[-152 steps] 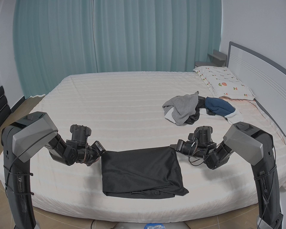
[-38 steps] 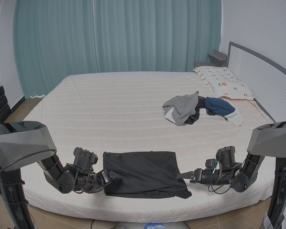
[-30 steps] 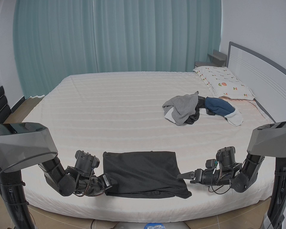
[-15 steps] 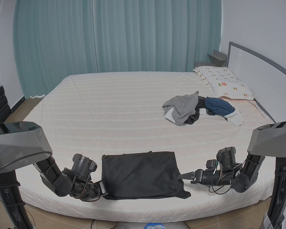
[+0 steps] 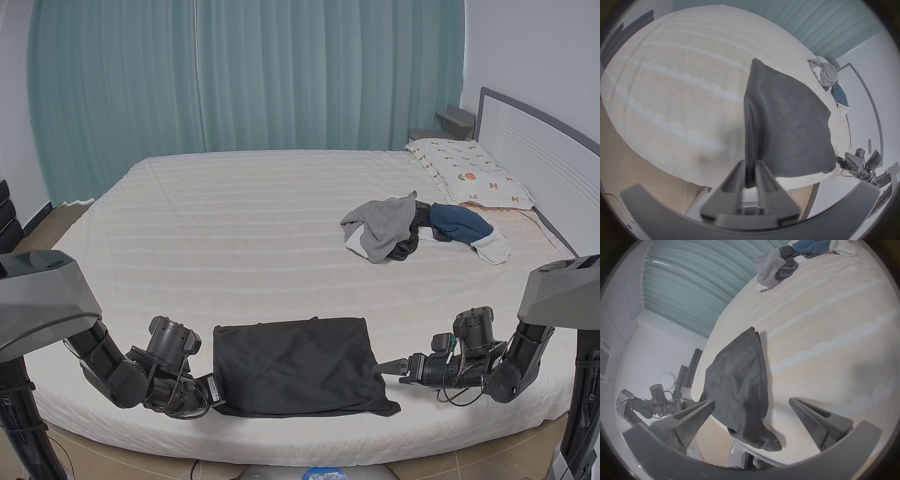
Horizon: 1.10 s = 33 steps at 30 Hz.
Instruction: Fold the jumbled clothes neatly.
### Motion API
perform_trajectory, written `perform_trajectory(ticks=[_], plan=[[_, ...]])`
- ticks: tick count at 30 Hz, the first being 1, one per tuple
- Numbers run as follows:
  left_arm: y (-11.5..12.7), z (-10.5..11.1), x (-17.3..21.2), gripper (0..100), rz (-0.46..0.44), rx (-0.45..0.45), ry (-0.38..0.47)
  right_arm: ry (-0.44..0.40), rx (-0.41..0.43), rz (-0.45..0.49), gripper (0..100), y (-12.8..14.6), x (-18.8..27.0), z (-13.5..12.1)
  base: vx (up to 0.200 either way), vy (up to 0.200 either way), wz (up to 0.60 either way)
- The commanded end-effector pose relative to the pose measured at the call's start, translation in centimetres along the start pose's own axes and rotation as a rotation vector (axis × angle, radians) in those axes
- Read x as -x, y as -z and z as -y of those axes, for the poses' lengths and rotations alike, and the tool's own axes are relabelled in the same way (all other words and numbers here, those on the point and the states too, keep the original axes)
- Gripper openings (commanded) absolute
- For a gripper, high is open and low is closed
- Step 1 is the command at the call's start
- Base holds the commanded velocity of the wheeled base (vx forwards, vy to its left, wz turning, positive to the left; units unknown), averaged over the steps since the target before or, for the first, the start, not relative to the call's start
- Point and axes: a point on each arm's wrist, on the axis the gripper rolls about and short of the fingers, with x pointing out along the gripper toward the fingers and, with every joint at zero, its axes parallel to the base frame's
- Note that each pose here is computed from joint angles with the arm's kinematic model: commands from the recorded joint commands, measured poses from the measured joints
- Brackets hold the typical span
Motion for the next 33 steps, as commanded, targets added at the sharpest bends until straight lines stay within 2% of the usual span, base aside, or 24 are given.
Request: perform_trajectory(ticks=[1,3,9,11,12,22,26,32,33], plan=[[-0.3,-0.1,0.0,100,0.011,0.009,0.005,-0.009,0.009,0.018,100,-0.5,-0.2,-0.2,0.000,0.000,0.00],[-0.8,-0.1,0.1,100,0.025,0.022,0.011,-0.010,0.013,0.027,100,-0.9,-0.3,-0.3,0.000,0.000,0.00],[-6.2,0.2,-0.7,100,0.147,0.180,0.071,-0.032,0.022,0.060,100,-2.3,-2.3,-0.1,0.000,0.000,0.00],[-6.2,0.2,-0.7,100,0.147,0.180,0.071,-0.032,0.022,0.060,100,-2.3,-2.3,-0.1,0.000,0.000,0.00],[-8.1,0.5,-2.7,100,0.174,0.239,0.075,-0.048,-0.014,0.073,100,-2.9,-3.8,-0.2,0.000,0.000,0.00],[-11.5,1.5,-6.4,100,0.292,0.240,0.041,-0.035,-0.034,0.128,100,-5.8,-7.1,-0.6,0.000,0.000,0.00],[-11.8,1.7,-6.6,100,0.307,0.239,0.039,-0.026,-0.023,0.163,100,-6.8,-8.7,-0.5,0.000,0.000,0.00],[-11.8,1.7,-6.8,100,0.310,0.239,0.038,-0.020,-0.022,0.165,100,-7.5,-9.8,-0.5,0.000,0.000,0.00],[-11.8,1.6,-6.8,0,0.312,0.239,0.036,-0.023,-0.022,0.168,100,-7.6,-10.1,-0.5,0.000,0.000,0.00]])
